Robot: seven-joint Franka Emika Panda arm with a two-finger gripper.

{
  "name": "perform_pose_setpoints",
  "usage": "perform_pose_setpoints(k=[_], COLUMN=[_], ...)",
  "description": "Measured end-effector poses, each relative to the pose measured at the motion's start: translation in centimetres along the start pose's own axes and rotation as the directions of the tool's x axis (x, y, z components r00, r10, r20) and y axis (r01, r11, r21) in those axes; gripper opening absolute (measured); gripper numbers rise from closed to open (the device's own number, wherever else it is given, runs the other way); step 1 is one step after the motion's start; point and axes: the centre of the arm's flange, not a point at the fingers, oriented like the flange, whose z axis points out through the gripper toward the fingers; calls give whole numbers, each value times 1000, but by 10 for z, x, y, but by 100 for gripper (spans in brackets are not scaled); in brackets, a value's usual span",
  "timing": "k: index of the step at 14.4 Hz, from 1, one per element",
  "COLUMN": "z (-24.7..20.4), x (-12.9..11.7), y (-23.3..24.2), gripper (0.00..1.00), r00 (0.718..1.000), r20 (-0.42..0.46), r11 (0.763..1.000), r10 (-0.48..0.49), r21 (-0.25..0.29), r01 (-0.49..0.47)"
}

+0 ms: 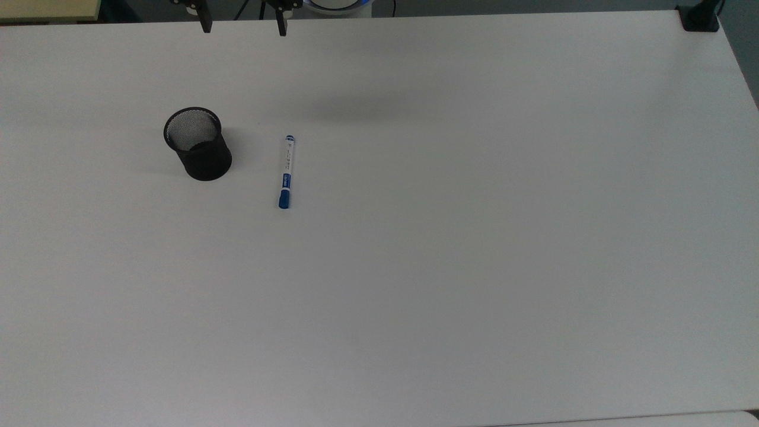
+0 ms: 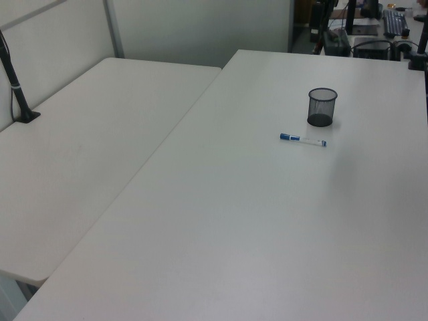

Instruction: Insert the marker

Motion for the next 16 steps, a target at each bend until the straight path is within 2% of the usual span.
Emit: perform_pose_setpoints(k=[3,5,10,13,16], z=[3,22,112,169,222], x=[0,7,42,56,51], y=[3,4,1,-8,-26], gripper=[100,100,100,100,100], r00=[999,993,983,991,996], r20=[10,33,116,89,70], r11=[998,993,984,987,987], r10=[-51,-111,-145,-103,-47], r21=[-24,-34,-92,-112,-152], r01=[52,112,156,112,57])
